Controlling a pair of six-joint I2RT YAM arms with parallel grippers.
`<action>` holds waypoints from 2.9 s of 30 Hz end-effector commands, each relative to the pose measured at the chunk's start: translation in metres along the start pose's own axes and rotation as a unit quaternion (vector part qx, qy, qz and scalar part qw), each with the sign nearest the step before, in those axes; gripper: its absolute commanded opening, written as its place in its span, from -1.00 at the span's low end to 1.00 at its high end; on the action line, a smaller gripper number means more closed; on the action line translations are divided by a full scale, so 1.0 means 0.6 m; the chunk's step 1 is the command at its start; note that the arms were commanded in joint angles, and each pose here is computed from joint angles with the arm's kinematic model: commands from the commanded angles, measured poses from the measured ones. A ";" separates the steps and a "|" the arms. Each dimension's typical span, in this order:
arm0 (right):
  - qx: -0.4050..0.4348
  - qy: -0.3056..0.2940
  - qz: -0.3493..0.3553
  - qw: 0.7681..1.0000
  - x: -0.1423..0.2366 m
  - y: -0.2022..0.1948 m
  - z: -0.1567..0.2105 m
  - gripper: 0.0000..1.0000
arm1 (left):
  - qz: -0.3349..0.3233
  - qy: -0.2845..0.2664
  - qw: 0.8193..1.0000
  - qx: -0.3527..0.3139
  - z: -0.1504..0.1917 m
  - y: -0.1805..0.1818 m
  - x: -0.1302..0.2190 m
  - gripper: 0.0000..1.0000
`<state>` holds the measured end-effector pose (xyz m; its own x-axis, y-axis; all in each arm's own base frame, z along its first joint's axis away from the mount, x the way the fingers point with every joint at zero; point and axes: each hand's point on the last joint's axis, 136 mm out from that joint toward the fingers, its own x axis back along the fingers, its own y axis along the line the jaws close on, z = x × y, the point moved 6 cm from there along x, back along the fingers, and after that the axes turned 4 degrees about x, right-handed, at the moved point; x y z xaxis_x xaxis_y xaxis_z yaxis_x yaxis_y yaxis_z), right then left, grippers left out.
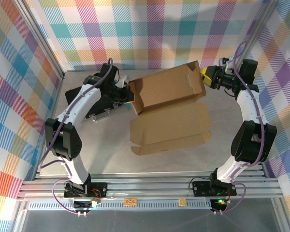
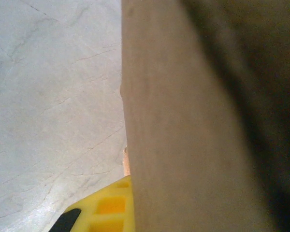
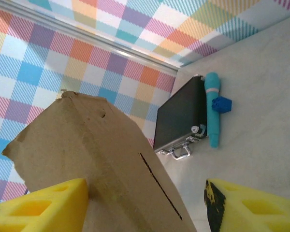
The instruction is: Fold the paper box
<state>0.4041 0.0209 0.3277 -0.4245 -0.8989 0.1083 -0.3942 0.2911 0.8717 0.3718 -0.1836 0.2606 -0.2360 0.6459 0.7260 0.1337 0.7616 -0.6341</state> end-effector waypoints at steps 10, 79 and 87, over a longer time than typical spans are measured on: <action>0.058 0.049 -0.047 0.996 -0.028 0.068 0.035 0.34 | 0.035 0.004 0.999 0.004 -0.014 0.000 -0.002 -1.00; 0.333 0.135 0.426 0.830 -0.158 0.018 0.068 -0.36 | 0.021 -0.009 1.000 -0.002 -0.012 -0.014 0.019 -1.00; 0.363 0.110 0.500 0.779 -0.155 0.022 0.062 -1.00 | 0.017 -0.007 1.000 -0.001 -0.009 -0.013 0.018 -1.00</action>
<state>0.4073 0.1211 0.3002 -0.6550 -0.1639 0.7376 -0.3799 0.9153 -0.1340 0.3774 -0.1773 0.2433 -0.2103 0.6112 0.7630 0.0758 0.7884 -0.6105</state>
